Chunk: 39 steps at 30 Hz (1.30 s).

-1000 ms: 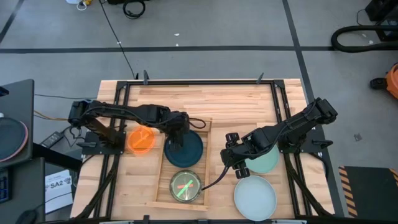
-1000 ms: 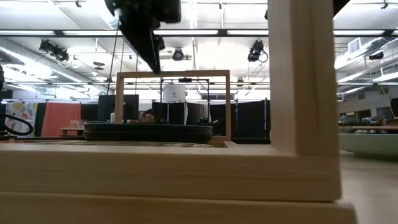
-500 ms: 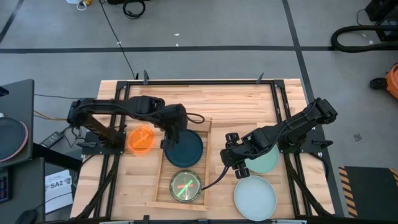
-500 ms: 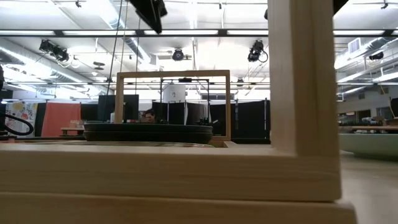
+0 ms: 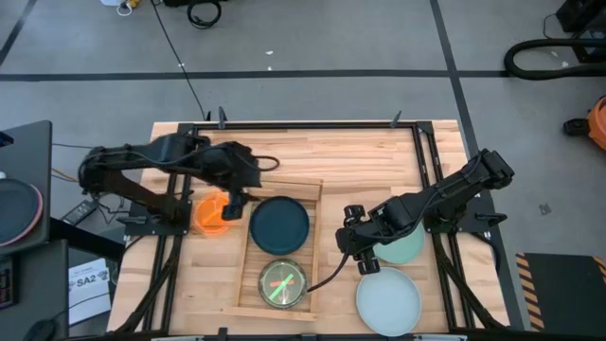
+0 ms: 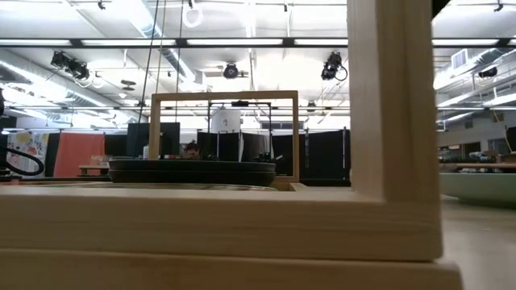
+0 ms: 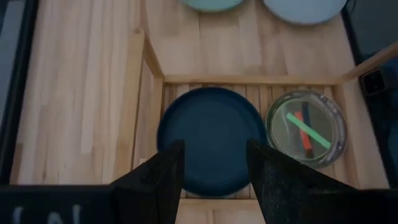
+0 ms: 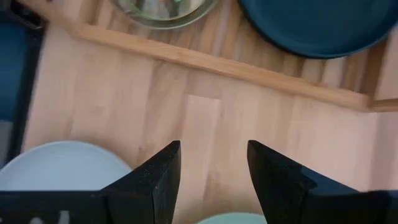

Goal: Place and stack plates onto a shelf
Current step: Stack the big gray plate on top of the big black plate on the shelf

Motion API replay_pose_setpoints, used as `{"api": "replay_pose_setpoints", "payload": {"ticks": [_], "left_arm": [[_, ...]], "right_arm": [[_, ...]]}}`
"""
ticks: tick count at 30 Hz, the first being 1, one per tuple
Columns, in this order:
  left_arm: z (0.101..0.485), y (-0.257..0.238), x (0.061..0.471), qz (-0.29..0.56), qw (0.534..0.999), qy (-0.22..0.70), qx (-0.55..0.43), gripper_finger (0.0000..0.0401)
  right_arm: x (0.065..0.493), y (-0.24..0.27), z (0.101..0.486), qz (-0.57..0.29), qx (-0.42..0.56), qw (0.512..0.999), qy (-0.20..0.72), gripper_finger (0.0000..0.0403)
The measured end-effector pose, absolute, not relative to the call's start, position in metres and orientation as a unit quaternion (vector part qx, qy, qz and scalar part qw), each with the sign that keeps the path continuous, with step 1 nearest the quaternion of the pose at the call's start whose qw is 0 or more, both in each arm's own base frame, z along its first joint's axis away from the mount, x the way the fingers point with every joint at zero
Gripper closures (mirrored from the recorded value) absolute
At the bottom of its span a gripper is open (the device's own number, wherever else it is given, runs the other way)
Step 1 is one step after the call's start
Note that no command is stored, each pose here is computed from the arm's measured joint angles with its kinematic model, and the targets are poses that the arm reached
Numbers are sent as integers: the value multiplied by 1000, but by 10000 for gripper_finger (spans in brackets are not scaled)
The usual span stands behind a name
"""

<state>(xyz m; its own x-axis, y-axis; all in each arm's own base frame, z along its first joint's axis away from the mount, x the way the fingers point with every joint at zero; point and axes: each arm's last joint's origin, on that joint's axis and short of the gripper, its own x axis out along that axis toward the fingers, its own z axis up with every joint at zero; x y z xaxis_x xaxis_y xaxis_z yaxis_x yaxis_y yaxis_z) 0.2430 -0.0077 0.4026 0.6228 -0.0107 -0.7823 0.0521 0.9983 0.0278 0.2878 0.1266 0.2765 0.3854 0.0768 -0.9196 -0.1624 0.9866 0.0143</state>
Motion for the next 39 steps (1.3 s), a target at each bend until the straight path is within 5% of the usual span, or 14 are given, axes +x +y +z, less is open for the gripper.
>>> {"api": "replay_pose_setpoints", "payload": {"ticks": [5,16,39], "left_arm": [[410,-15,205,-20,918,396,10,225],[364,-35,141,-52,956,286,-44,225],[318,-38,139,-66,965,246,-63,225]], "right_arm": [[283,137,275,81,-14,828,555,212],[266,163,224,130,65,810,569,212],[233,147,151,151,94,762,622,212]]}}
